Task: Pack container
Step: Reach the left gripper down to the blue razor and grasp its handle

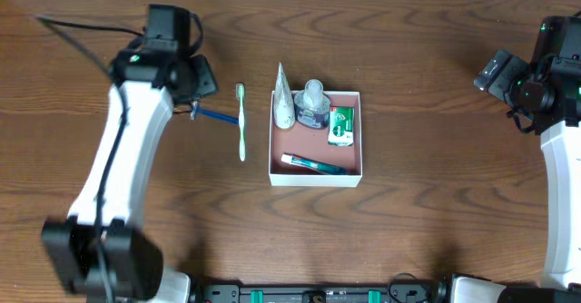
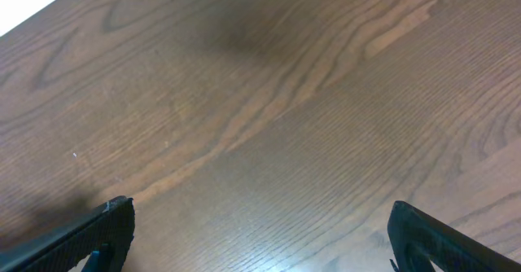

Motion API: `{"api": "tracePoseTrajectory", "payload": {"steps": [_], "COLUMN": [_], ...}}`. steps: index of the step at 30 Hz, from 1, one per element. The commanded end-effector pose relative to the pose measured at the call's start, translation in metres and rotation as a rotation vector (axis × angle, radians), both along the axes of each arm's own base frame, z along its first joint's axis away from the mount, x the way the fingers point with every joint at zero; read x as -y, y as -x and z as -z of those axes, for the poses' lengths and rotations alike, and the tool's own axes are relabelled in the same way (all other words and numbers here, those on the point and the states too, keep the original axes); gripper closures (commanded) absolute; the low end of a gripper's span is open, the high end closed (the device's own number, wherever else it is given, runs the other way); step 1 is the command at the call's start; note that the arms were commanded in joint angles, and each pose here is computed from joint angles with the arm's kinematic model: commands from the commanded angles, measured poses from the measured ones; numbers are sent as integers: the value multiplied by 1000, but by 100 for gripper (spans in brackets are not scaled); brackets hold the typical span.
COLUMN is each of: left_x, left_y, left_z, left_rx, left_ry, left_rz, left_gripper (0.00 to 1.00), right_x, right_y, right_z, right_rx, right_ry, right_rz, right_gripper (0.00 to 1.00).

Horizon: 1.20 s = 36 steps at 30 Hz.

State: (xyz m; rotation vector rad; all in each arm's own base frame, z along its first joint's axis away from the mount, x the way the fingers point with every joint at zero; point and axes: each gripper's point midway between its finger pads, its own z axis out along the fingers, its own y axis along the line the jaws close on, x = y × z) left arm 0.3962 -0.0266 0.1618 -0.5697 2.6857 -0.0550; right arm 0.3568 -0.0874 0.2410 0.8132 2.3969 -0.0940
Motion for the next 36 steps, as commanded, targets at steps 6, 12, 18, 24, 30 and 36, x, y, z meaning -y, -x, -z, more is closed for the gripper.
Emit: {"api": "tracePoseTrajectory", "payload": {"steps": [6,12,18,24,30,36], "left_x": [0,7,7,8,10,14], "left_y": [6,9,11,3,-6,-13], "left_z": [80,112,129,133,132,132], "left_rx": [-212,-286,-317,-294,-260,-233], "left_ry": [94,157,160,170,186,198], "left_rz": [-419,-609,-684,-681,-676,-664], "left_gripper": [47,47,46,46,46,46], "right_x": [5,5,5,5,5,5], "right_y": [1,1,1,1,1,1], "right_z": [-1,-1,-1,-1,-1,-1], "right_rx": [-4,-4,-4,-4,-4,-4], "right_ry": [19,19,19,19,19,19], "right_rz": [6,6,6,6,6,6], "right_gripper": [1,1,1,1,1,1]}}
